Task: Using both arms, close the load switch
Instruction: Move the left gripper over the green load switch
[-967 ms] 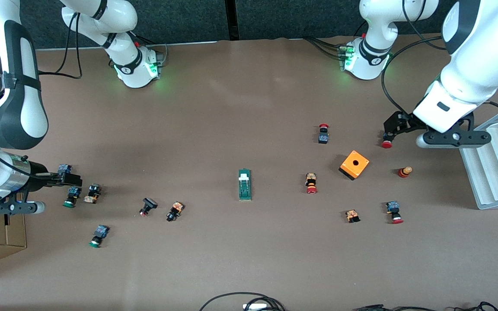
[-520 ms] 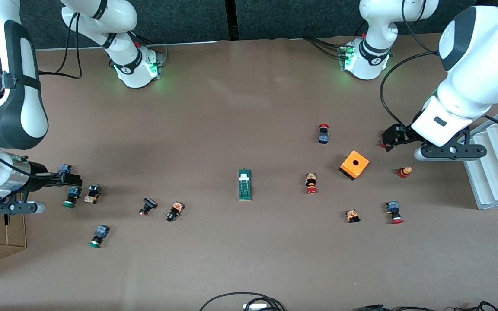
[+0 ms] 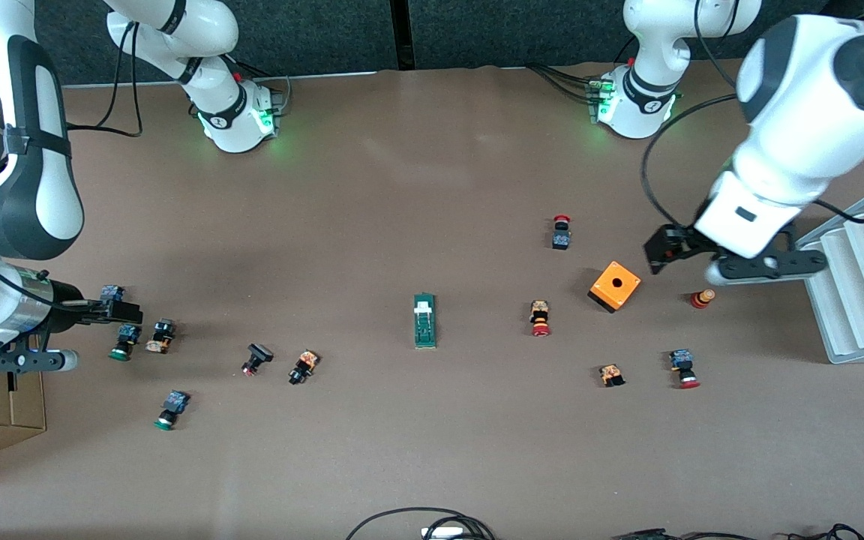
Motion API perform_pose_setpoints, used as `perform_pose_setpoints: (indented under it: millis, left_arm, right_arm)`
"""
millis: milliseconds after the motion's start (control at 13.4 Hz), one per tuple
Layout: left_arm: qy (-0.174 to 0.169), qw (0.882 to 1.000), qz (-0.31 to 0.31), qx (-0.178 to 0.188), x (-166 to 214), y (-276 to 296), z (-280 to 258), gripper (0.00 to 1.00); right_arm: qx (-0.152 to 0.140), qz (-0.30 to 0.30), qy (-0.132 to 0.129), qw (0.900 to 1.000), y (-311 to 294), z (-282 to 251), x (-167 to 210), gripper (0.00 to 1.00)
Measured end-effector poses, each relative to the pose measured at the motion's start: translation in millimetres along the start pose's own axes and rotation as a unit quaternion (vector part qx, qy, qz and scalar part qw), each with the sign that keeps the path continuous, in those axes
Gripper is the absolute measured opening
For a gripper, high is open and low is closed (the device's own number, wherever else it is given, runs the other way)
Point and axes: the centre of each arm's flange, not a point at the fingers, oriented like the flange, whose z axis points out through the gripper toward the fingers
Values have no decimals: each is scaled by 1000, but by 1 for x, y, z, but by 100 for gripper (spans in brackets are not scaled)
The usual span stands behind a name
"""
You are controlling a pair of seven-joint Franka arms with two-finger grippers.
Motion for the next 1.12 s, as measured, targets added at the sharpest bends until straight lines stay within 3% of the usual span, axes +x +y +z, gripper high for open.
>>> perform_pose_setpoints:
  millis: [297, 967, 1115]
  left_arm:
    - [25, 999, -11, 20, -16, 57, 16, 100]
    - [55, 996, -71, -12, -35, 125, 37, 100]
    - [74, 995, -65, 9, -43, 141, 46, 100]
  right_arm:
    - [0, 0, 0, 1000, 0, 0, 0, 100]
    - [0, 0, 0, 1000, 0, 0, 0, 100]
    - [0, 0, 0, 1000, 0, 0, 0, 100]
